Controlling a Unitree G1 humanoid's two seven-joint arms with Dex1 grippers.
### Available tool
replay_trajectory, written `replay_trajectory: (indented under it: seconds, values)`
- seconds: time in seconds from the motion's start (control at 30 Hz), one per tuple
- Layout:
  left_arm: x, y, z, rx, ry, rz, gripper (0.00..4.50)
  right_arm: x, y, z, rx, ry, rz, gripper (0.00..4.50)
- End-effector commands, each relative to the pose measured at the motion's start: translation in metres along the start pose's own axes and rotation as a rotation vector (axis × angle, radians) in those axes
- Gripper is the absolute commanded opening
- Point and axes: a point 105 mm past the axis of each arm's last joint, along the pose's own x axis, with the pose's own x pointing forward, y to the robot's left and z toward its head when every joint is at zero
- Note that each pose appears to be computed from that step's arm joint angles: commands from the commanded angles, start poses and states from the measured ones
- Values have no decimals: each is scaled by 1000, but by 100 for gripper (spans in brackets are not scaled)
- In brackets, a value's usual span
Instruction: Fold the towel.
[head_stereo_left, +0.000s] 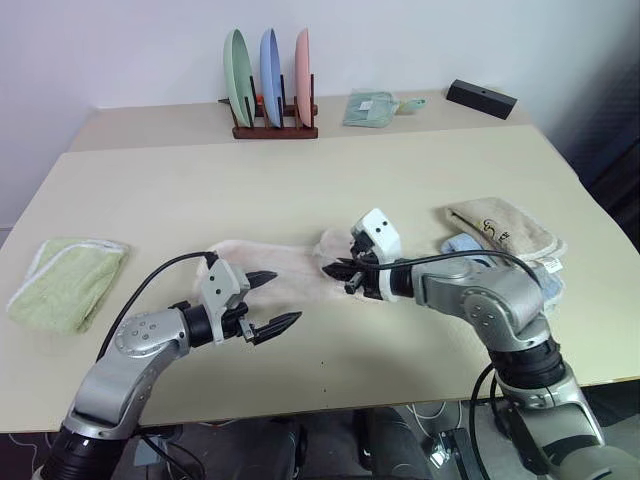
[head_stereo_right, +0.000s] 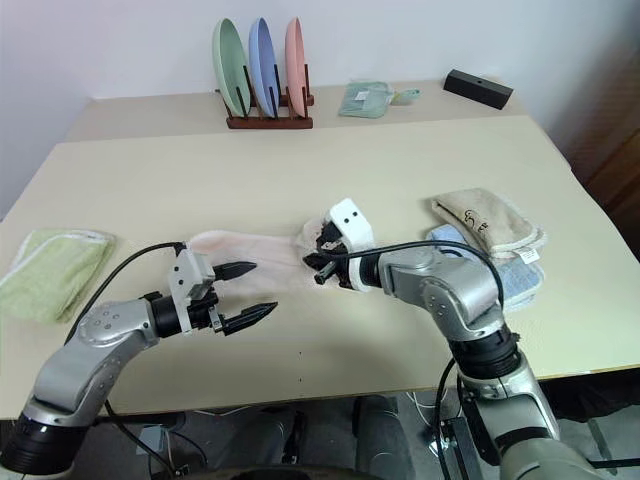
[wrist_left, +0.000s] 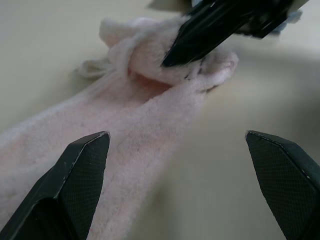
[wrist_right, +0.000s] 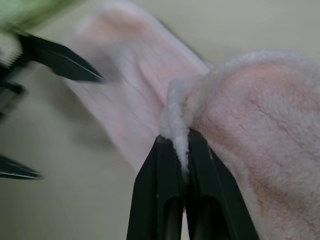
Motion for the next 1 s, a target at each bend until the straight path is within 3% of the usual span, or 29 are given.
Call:
replay_trajectory:
  seconds: [0.03,0.13,0.17,0.27,0.47,0.57,0.67,0.87,0.9,1.0]
  values:
    - [-5,-1,8,24,-20,18,446,1,4,4,-31,-34,20,5]
    - [-6,-2,8,20,-18,21,446,0,16,6,-46,-48,89,5]
    - [-6,-1,7,19,-17,23,446,-2,20,10,-54,-65,117,30]
    - [-6,0,6,17,-13,25,446,-10,28,19,-85,-109,176,144]
    - [-9,4,5,20,-4,29,446,-44,32,35,-192,-185,246,442]
    - [-13,8,4,18,3,50,446,-58,24,42,-203,-240,238,447]
    - [-18,11,1,1,12,77,446,-53,-20,48,-178,-264,42,346]
    - [-23,6,-7,-37,23,104,446,-13,-34,39,-159,-287,6,36]
    - [-23,5,-8,-40,24,109,446,-6,-35,33,-174,-269,4,4]
    - [-27,6,-7,-53,15,140,446,11,-30,16,-206,-228,36,4]
